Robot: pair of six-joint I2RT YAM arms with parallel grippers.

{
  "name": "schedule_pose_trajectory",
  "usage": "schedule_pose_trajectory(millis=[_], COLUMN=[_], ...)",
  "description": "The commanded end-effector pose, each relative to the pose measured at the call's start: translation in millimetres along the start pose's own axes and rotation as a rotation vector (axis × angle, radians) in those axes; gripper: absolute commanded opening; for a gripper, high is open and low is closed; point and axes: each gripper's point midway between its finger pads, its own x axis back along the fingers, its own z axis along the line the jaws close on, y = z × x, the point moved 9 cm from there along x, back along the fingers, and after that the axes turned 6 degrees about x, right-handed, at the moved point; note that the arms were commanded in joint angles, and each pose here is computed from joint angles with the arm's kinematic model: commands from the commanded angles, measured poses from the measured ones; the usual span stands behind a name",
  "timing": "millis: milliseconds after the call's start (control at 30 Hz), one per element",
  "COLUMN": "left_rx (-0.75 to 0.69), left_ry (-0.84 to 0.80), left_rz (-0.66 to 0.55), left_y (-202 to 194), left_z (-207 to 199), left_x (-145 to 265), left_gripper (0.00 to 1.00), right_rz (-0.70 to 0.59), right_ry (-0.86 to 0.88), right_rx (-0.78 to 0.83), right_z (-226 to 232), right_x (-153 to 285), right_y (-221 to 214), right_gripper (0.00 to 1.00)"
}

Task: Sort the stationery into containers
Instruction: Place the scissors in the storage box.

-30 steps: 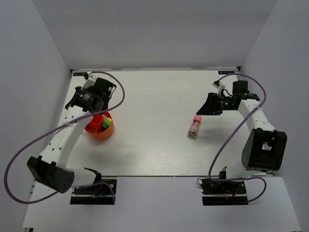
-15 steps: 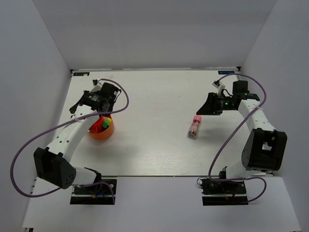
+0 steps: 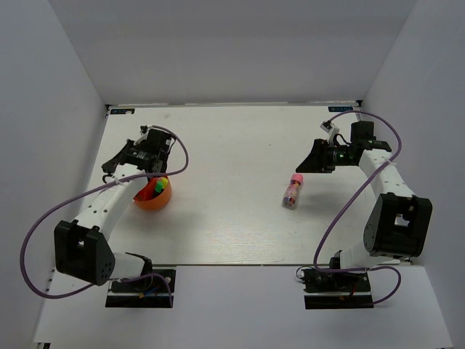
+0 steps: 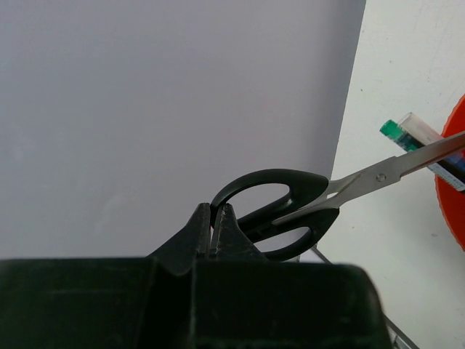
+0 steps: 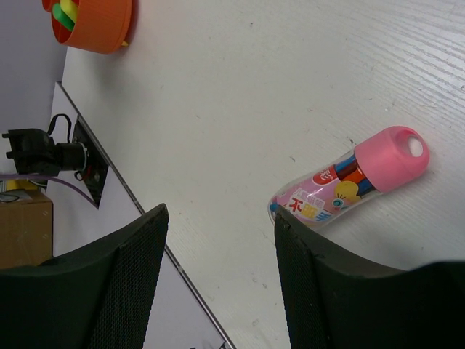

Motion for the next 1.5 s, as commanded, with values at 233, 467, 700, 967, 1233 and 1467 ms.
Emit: schedule_pose_trajectory(millis=[233,467,700,967,1233,1467], left_rx=[-0.013,-0.082,-0.126,-0.179,-0.219,-0.214], left_ry=[0.024,0.028,0.04,0.025,0.026,0.019], left_rz=[-0.019,-0.023,-0.056,-0.036,-0.045,-0.047], left_y=[24,39,47,54,60,62], left_z=[-8,-19,-31,-49,-60,-59], left_x=[-10,-16,-21,-27,-20,-15], left_gripper=[0.0,0.0,0.0,0.12,0.38,0.68], right_rz=[-0.036,-0.046,-0.054,-0.066,-0.077,-0.081], right_ry=[0.027,0.033,0.041,0.046,0.047,0.048], right_rx=[0.015,0.01,-0.001,-0.007,-0.009,-0.011], right_z=[8,7,6,6,5,5], right_x=[8,11,13,17,20,21], right_y=[6,7,7,8,9,8], right_gripper=[0.63,0.63,0.63,0.63,0.63,0.65])
